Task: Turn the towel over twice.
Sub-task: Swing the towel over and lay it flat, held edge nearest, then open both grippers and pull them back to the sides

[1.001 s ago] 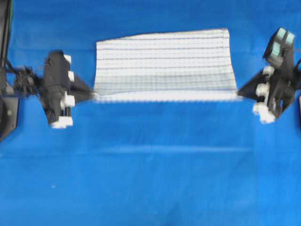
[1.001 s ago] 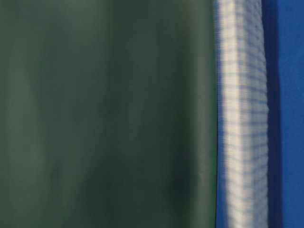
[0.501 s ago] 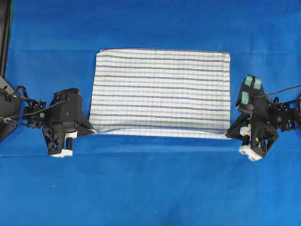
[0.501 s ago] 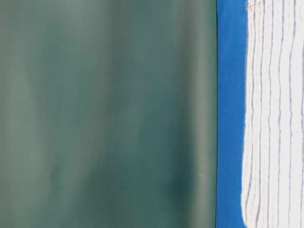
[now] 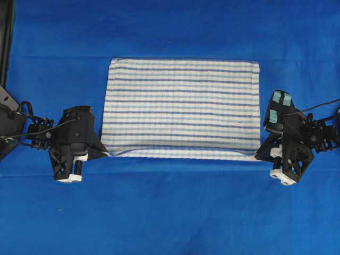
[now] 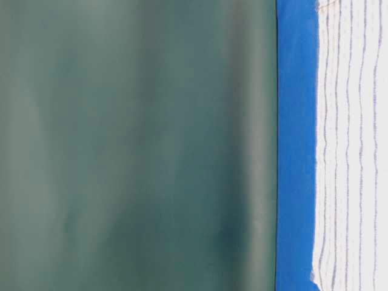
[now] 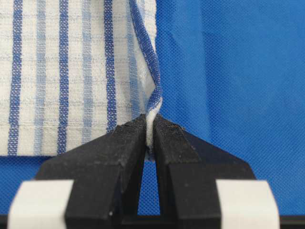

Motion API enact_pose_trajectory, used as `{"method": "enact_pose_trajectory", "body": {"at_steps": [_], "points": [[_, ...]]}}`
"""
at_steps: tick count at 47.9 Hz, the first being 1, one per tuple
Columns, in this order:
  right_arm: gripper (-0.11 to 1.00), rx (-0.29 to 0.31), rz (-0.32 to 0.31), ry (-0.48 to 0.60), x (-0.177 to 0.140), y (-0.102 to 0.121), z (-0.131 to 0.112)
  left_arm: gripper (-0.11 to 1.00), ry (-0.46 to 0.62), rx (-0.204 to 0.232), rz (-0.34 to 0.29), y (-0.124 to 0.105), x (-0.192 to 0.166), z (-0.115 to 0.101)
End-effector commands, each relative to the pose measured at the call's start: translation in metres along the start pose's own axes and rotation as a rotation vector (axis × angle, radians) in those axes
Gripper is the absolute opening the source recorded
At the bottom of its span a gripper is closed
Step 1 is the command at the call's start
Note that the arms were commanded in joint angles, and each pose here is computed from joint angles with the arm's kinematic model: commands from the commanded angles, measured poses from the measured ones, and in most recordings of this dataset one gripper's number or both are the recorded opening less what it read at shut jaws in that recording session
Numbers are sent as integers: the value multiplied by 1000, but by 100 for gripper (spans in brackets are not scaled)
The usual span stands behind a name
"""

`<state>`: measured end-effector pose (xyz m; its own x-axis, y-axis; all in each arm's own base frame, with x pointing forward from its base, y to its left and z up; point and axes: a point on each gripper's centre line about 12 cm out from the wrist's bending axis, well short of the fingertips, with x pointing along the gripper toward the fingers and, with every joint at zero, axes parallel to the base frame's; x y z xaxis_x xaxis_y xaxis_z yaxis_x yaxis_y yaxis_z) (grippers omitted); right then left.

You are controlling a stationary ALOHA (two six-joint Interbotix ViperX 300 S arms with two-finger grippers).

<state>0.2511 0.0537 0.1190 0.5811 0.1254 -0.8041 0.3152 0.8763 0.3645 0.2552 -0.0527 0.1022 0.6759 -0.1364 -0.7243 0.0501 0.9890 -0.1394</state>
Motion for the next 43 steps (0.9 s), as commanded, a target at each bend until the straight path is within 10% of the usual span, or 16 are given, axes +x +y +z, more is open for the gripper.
{"method": "enact_pose_trajectory", "body": {"at_steps": [1, 11, 22, 28, 43], "points": [[6, -11, 13, -12, -2, 6, 5, 3, -25, 2, -8, -3, 0, 8], [9, -34, 15, -18, -6, 9, 10, 5, -46, 0, -12, -4, -1, 16], [69, -126, 11, -68, -33, 16, 26, 56, -100, 26, -25, -10, -17, 44], [65, -182, 9, -151, -55, 15, 41, 78, -146, 35, -23, -10, -33, 58], [66, -321, -42, -429, -115, -6, 66, 77, -316, 103, 29, 9, -79, 68]]}}
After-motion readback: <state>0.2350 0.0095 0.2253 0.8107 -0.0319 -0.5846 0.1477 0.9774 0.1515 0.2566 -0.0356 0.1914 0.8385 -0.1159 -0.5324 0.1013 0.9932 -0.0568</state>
